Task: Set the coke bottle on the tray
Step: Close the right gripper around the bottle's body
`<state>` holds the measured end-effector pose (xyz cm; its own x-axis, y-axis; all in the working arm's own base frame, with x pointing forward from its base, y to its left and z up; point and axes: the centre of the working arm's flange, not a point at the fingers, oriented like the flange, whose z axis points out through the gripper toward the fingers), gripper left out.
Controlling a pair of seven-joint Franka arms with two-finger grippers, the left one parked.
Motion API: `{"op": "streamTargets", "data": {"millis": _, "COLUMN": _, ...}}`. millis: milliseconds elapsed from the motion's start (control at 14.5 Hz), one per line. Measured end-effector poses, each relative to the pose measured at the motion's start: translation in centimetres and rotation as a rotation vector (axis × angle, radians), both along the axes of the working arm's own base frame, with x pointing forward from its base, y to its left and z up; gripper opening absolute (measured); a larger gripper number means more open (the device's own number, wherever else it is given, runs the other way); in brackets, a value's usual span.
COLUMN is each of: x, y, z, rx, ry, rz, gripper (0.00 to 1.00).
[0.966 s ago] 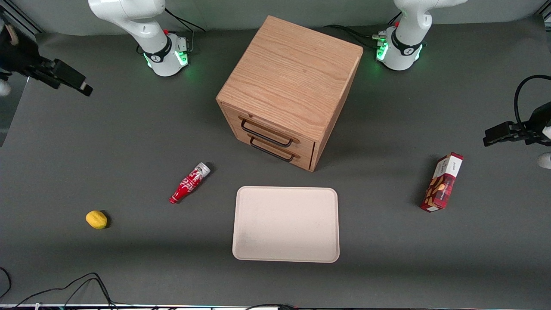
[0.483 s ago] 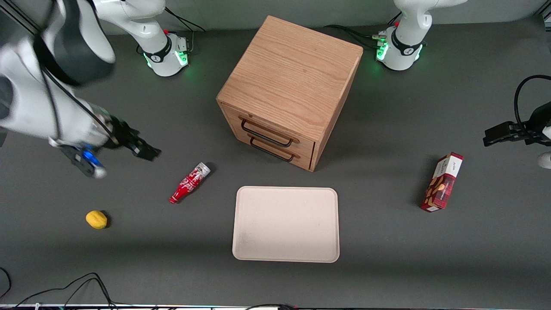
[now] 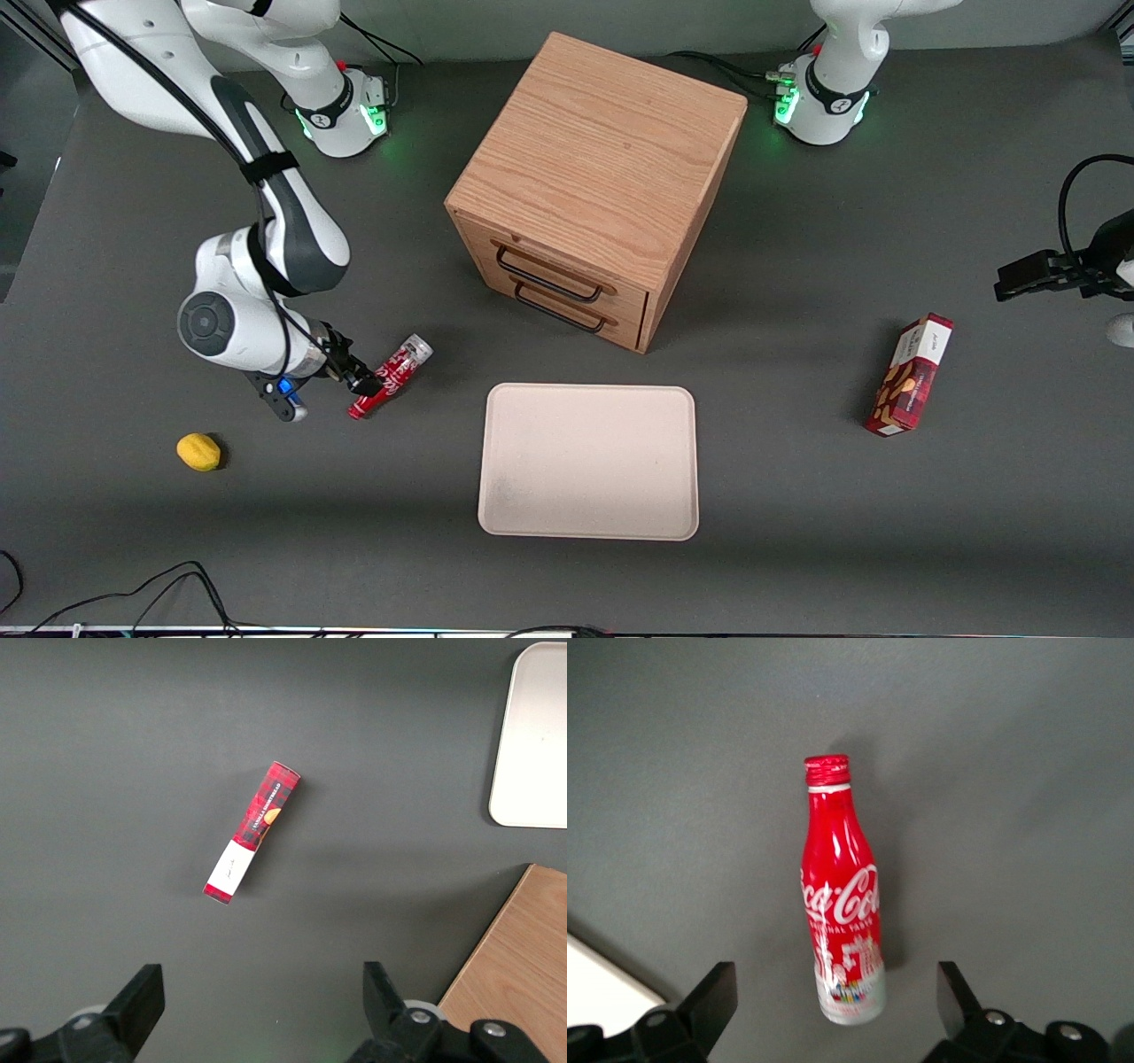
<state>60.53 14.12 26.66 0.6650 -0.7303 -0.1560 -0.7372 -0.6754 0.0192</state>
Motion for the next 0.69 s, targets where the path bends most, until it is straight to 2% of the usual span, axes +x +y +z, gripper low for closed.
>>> {"op": "streamTargets", "data": {"millis": 690, "x": -1.5, "y": 1.8, "z": -7.1, "rx": -0.014, "ry": -0.049, "rz": -0.02, "gripper": 1.0}}
